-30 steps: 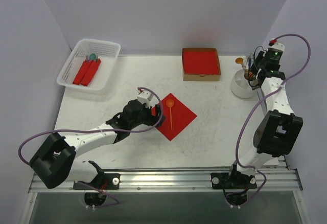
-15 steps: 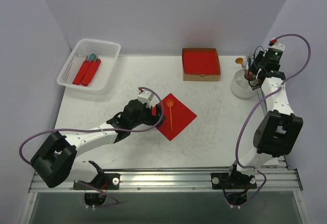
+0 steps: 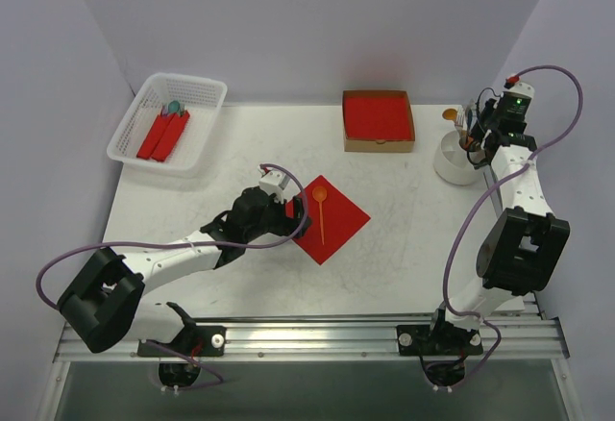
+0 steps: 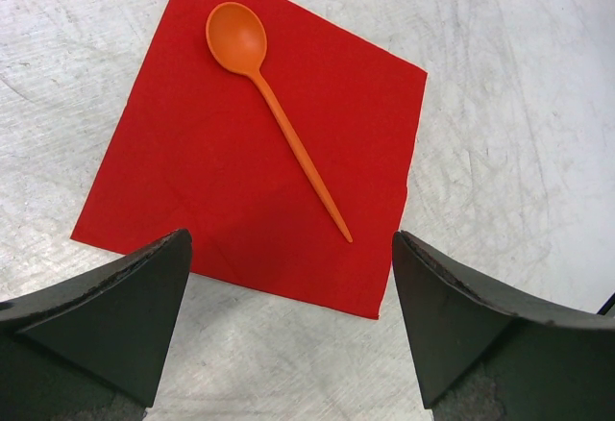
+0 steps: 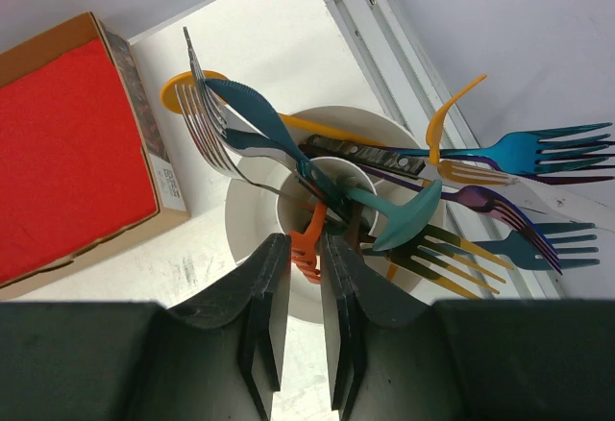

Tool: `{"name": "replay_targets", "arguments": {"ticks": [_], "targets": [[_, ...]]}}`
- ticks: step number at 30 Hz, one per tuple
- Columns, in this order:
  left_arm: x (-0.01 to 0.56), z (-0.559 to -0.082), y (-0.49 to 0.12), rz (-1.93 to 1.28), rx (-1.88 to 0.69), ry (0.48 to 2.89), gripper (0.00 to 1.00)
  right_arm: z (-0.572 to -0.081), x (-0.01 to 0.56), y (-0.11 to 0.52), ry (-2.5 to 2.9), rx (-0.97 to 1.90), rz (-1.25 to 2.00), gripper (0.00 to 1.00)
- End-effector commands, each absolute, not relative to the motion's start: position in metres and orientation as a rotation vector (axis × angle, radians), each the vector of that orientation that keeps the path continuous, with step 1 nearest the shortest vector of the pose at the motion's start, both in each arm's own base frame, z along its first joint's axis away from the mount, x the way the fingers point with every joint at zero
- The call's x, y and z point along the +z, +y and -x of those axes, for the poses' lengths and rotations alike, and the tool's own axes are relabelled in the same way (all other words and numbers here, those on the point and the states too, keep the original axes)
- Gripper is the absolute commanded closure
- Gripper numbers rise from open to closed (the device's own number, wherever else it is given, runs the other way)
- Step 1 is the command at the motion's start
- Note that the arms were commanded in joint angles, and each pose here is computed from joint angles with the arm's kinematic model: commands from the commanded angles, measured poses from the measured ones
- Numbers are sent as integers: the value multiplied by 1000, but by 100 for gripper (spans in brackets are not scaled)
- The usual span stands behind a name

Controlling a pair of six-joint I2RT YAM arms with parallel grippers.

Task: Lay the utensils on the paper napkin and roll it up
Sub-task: Pick up the utensils from the container.

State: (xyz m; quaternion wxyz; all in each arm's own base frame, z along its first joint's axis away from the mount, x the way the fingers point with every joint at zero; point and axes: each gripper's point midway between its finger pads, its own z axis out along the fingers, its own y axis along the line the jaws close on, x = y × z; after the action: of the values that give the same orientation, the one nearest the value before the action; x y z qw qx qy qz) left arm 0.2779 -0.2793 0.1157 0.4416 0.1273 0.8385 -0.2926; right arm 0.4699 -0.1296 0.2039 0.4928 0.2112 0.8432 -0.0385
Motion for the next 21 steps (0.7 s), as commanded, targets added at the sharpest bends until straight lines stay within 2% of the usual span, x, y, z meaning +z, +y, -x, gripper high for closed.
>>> {"name": "replay_targets", "arguments": {"ticks": [1, 5, 6, 8, 21], "targets": [[140, -285, -291, -333, -760, 2018, 6, -464, 222, -130, 2010, -91, -507, 80], [139, -284, -291, -335, -760, 2021, 6, -463, 220, -128, 2019, -86, -503, 84], [141, -285, -291, -333, -760, 2018, 6, -463, 219, -128, 2020, -85, -505, 92], [140, -284, -291, -334, -760, 2019, 6, -463, 218, -128, 2023, -85, -505, 98], [139, -284, -291, -338, -757, 2021, 6, -470, 238, -123, 1996, -32, -492, 100]]}}
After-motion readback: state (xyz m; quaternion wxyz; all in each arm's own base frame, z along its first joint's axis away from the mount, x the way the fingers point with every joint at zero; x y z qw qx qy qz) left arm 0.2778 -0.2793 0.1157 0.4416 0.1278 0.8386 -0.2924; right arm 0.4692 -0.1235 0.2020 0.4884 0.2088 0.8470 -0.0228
